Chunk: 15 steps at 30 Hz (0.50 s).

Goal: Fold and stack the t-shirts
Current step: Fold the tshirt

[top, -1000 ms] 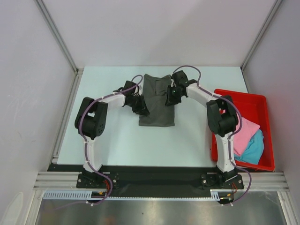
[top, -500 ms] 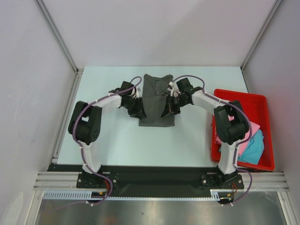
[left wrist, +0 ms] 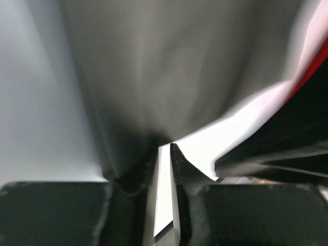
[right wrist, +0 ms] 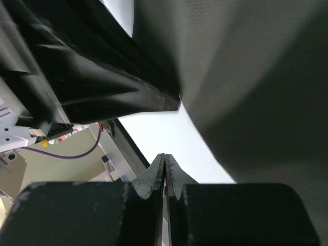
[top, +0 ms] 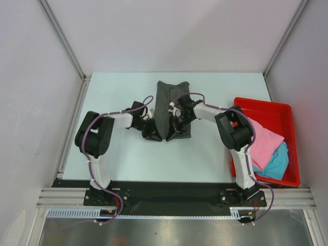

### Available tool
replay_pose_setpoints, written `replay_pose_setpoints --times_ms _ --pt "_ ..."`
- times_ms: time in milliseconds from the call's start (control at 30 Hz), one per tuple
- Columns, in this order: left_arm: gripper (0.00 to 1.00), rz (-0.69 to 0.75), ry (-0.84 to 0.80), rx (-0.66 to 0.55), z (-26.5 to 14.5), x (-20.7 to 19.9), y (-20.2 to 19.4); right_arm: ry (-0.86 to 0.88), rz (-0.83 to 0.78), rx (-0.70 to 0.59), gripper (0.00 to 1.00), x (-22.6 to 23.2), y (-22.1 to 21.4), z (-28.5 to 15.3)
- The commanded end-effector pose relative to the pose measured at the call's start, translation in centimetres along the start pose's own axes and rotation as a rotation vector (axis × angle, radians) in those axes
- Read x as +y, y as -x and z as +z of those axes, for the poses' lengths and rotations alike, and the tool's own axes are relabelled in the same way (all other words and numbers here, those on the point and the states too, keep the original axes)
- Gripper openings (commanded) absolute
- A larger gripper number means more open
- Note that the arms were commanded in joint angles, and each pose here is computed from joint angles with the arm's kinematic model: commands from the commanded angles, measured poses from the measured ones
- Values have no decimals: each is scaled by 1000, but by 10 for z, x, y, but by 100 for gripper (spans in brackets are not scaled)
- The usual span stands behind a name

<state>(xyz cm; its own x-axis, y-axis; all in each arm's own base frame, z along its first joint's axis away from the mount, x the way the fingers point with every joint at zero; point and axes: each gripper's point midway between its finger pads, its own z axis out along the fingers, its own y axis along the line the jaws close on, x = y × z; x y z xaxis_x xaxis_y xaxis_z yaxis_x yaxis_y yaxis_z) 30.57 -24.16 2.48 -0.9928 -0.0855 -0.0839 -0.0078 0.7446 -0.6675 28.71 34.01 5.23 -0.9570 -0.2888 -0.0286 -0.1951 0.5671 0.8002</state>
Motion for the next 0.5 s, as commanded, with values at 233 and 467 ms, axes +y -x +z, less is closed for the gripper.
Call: replay_pose_setpoints --times_ms 233,467 --pt "16 -115 95 39 16 56 -22 -100 100 -22 6 -51 -15 -24" --pt "15 -106 111 68 16 64 -33 -162 222 -91 8 -91 -31 -61"
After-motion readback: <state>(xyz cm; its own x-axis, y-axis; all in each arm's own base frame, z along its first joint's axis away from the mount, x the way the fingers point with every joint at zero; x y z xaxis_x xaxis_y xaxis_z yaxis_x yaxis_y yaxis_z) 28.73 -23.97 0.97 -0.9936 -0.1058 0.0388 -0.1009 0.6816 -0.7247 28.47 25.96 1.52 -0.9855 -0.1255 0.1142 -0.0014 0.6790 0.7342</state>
